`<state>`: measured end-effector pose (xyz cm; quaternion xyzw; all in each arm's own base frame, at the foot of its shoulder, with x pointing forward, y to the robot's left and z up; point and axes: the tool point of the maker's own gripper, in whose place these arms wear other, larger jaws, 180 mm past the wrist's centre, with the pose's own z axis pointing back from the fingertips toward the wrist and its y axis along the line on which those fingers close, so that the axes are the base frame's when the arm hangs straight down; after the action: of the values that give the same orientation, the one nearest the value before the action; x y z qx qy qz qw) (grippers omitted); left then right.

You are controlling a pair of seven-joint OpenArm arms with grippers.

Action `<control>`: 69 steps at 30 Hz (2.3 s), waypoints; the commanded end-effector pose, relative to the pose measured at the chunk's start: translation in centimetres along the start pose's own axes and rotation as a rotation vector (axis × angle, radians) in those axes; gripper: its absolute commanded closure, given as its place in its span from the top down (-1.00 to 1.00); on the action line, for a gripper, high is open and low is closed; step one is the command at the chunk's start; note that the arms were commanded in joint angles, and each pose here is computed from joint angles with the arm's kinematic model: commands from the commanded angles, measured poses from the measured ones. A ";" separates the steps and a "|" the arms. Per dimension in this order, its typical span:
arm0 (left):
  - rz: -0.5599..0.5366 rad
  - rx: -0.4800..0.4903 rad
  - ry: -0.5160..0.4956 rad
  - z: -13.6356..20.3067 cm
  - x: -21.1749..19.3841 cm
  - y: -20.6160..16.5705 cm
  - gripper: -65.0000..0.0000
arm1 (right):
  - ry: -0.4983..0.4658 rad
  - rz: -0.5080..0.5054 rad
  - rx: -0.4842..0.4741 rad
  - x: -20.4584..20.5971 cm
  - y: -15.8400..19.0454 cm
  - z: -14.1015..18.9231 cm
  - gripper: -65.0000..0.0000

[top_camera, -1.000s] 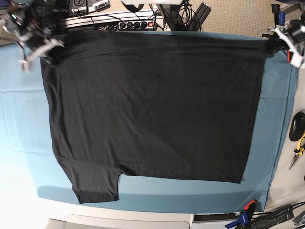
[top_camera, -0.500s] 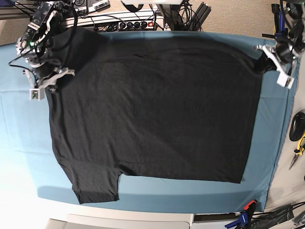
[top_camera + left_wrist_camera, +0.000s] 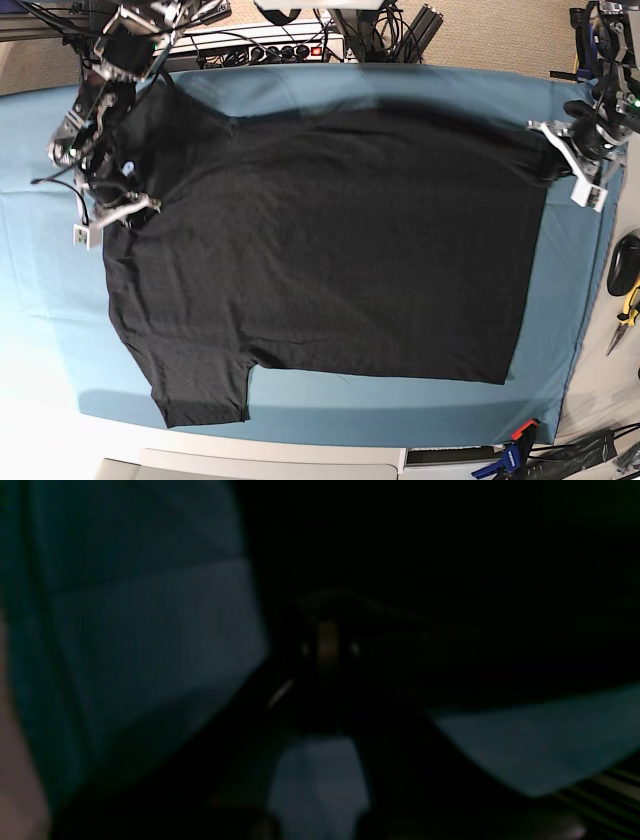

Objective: Fold the T-shirt properly
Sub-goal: 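Lay the lifted edge back over the shirt body with both grippers, then slide left gripper along the fold to grasp the folded edge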

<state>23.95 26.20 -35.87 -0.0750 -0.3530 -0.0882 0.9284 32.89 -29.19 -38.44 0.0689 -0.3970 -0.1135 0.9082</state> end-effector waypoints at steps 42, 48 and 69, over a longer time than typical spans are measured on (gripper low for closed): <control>0.024 0.175 -0.174 -0.2 6.9 5.6 -1.00 | -0.229 0.106 0.025 9.4 2.7 3.7 -1.00; 0.068 0.164 -0.167 -1.1 6.8 6.6 -1.00 | -0.177 0.079 0.028 8.2 2.4 1.0 -1.00; -0.018 0.097 -0.252 -0.1 11.8 6.4 -1.00 | -0.098 0.159 0.041 9.5 4.2 -3.2 -1.00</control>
<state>33.27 30.65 -30.24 -0.0453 -0.4495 -0.0632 0.8899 40.81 -26.75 -35.29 0.0593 -0.4152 -0.0375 0.9070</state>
